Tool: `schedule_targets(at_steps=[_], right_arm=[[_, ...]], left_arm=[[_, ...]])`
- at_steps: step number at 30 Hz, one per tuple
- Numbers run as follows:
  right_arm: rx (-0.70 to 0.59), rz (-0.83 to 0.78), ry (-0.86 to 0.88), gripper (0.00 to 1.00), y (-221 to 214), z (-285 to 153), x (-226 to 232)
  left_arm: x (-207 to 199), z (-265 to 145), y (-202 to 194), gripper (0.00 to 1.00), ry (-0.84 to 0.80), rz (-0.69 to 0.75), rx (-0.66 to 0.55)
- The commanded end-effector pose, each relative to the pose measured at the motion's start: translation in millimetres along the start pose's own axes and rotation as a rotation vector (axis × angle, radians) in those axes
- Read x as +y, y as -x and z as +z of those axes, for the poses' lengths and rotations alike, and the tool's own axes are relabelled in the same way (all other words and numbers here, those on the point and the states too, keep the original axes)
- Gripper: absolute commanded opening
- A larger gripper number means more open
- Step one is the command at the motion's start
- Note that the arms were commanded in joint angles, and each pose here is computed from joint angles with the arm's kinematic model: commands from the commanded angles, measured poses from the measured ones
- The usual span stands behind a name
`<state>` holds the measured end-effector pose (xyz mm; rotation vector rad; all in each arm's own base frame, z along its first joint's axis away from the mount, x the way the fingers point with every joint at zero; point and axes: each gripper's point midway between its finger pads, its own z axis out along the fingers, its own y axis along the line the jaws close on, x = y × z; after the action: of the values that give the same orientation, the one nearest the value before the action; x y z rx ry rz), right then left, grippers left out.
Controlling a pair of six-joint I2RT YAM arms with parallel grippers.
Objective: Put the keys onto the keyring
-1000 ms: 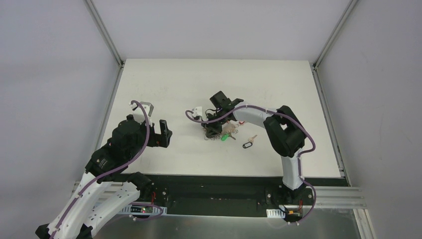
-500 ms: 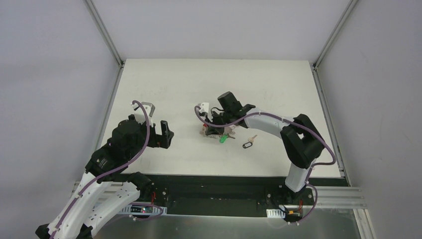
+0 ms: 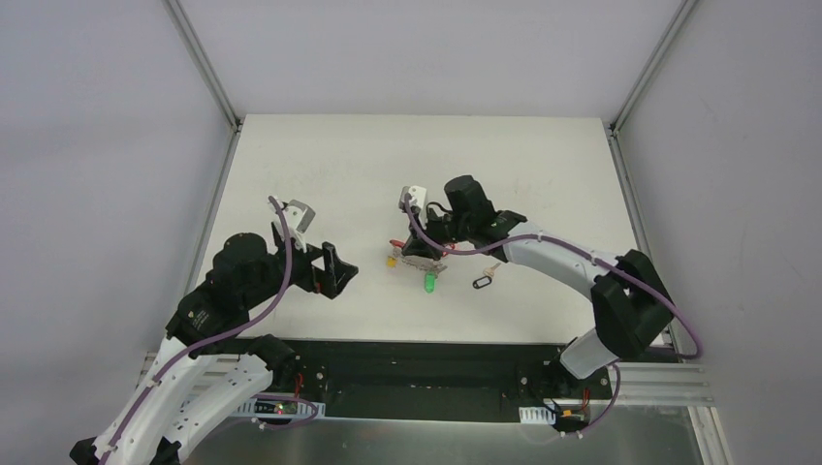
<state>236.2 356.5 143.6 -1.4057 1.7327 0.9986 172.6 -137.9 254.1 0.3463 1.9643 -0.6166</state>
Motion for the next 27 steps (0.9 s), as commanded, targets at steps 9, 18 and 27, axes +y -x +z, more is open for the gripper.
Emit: schedule_targets(at_steps=[9, 18, 27], right_arm=[[-0.064, 0.049, -0.072, 0.00, 57.2, -63.8, 44.8], [-0.039, 0.164, -0.023, 0.00, 82.6, -100.4, 98.0], [-0.002, 0.240, 0.087, 0.00, 104.4, -124.3, 152.4]], left_arm=[[-52.4, -5.1, 30.6, 1.00, -0.272, -0.023, -0.077], [-97.8, -13.8, 47.2, 0.93, -0.534, -0.027, -0.100], [-135.0, -34.8, 70.1, 0.88, -0.786, 0.055, -0.204]])
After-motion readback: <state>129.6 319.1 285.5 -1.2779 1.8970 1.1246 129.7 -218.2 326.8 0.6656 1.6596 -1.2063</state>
